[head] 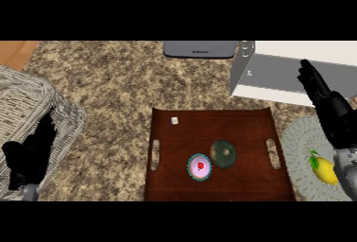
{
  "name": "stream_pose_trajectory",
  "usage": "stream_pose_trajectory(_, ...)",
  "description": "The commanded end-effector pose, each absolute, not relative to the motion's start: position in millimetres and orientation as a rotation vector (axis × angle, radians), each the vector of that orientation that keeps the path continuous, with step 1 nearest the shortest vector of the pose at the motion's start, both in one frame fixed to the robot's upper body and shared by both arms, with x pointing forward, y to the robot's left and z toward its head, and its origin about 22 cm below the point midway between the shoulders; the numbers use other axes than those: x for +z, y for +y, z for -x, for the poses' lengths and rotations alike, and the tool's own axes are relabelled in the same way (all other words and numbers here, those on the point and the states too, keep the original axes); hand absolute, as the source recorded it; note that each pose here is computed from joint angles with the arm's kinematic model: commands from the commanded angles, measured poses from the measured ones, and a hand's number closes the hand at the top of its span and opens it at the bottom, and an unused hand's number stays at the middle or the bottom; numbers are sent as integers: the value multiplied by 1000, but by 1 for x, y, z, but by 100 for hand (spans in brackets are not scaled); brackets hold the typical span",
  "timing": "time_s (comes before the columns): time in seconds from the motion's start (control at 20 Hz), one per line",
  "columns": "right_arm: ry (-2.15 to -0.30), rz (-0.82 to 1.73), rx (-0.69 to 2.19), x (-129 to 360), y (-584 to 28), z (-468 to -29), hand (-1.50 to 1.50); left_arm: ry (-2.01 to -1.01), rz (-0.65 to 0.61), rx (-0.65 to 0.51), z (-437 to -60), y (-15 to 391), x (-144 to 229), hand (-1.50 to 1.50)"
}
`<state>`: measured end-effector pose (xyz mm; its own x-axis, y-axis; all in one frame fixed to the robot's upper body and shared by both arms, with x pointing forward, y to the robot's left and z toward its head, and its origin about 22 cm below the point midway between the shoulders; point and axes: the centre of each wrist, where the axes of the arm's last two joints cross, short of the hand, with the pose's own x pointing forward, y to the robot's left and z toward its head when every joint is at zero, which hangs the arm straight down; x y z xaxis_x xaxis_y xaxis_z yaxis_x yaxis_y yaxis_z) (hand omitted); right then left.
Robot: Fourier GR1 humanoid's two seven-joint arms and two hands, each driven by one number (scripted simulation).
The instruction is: Pick the squash from the tray and place it in the tiered shelf
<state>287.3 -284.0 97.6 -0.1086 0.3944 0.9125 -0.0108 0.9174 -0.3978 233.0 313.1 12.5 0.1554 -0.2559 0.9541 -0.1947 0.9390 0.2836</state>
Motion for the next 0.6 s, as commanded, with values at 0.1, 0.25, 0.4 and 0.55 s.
stream_pose_trajectory(0.1,-1831,189,386,99,-303,-288,150,-1275,-276,13,-222,309,-18,0)
stream_pose_trajectory(0.25,-2026,102,369,104,-319,-293,150,-1189,-207,42,-229,310,-18,0)
stream_pose_trajectory(0.4,-1585,430,404,53,-356,-285,150,-1190,-121,42,-226,296,-22,0)
stream_pose_trajectory(0.55,-1683,232,378,46,-346,-292,-150,-1159,-113,44,-237,293,-22,0)
